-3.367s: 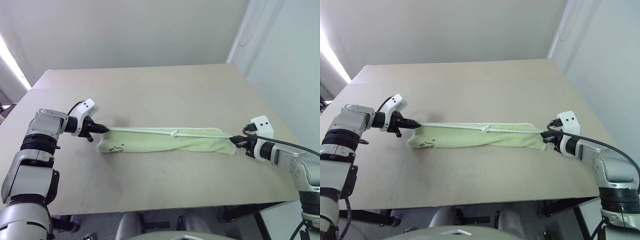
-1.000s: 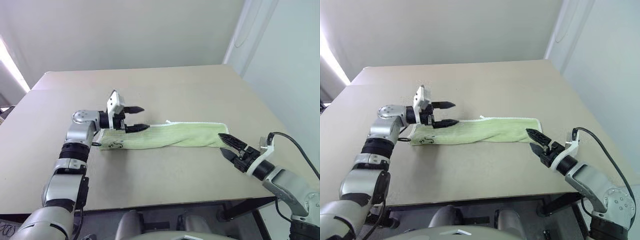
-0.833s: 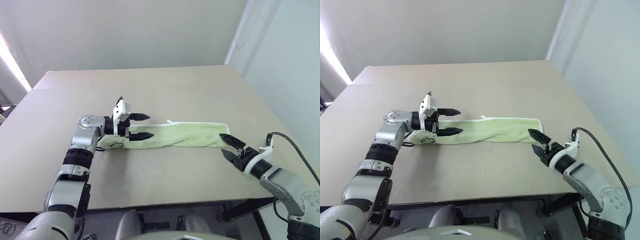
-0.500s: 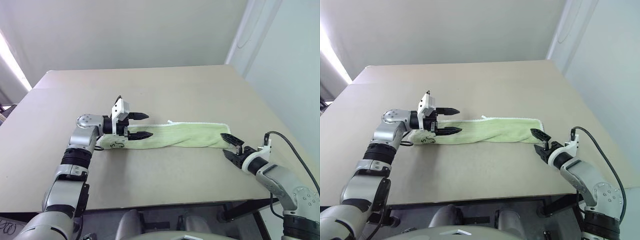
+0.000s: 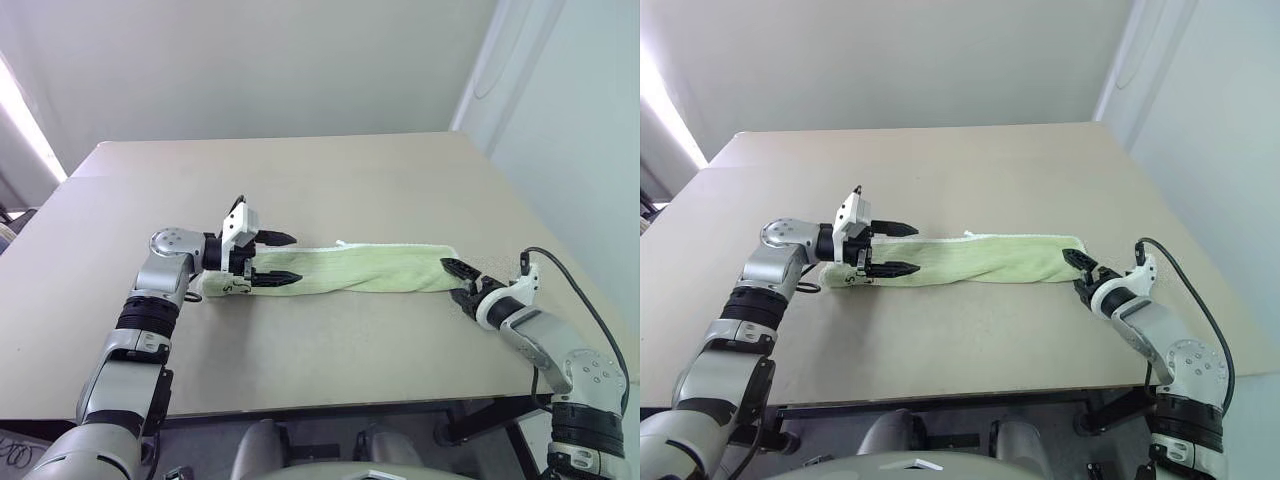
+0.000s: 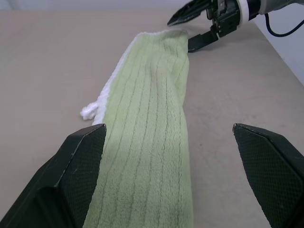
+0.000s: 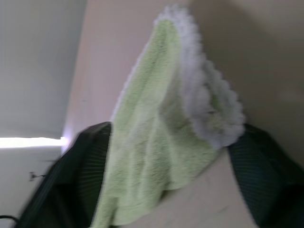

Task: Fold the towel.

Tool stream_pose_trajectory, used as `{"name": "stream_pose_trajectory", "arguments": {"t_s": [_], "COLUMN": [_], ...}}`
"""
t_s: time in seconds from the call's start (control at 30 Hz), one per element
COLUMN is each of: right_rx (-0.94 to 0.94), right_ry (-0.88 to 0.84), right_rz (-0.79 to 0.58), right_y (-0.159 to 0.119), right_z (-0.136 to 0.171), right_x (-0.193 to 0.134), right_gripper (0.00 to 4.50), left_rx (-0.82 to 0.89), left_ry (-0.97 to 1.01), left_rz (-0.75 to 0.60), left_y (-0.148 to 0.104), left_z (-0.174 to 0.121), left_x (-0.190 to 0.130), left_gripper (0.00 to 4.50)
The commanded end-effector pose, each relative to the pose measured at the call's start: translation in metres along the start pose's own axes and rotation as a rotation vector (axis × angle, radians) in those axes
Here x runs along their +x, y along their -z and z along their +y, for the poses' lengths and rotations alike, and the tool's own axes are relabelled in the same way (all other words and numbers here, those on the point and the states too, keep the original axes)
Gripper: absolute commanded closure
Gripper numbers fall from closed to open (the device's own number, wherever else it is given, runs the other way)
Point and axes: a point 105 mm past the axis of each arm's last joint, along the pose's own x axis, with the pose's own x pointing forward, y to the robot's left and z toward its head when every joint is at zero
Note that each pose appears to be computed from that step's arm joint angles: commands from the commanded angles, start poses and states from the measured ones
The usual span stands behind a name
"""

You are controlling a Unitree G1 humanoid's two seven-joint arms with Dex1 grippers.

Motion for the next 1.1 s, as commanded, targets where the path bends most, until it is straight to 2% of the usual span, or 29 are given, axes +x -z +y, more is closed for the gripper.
{"name": "stream_pose_trajectory", "arguments": {"t_s": [0.03,0.23,0.27,0.37,0.57,0.67,0.73,0.9,1.1], "right_rx": [-0.021,-0.044,-0.053,-0.092,-0.192,-0.280,-0.350,-0.522,-0.568], "right_ry": [0.033,0.033,0.036,0.053,0.036,0.034,-0.061,-0.292,-0.405], "right_rz": [-0.076,-0.161,-0.172,-0.220,-0.259,-0.221,-0.167,0.030,0.251], "right_y": [-0.015,-0.039,-0.044,-0.065,-0.095,-0.094,-0.080,-0.019,0.049], "right_z": [-0.005,-0.004,-0.004,-0.003,0.019,0.031,0.059,0.119,0.139], "right_x": [-0.004,-0.015,-0.018,-0.027,-0.041,-0.040,-0.037,-0.035,-0.027], "right_gripper": [1.99,4.23,4.49,4.49,4.49,4.49,4.49,4.49,4.49], "left_rx": [0.034,0.035,0.034,0.037,0.047,0.052,0.058,0.065,0.072], "left_ry": [-0.010,-0.030,-0.035,-0.048,-0.090,-0.100,-0.104,-0.122,-0.125], "left_rz": [0.012,0.018,0.019,0.031,0.037,0.039,0.043,0.044,0.047], "left_y": [-0.003,-0.002,-0.002,-0.001,-0.005,-0.005,-0.005,-0.007,-0.009], "left_z": [0.003,0.008,0.010,0.013,0.022,0.025,0.025,0.028,0.029], "left_x": [-0.003,-0.007,-0.008,-0.012,-0.017,-0.018,-0.018,-0.020,-0.018], "left_gripper": [0.00,0.00,0.00,0.00,0.00,0.00,0.00,0.00,0.00]}}
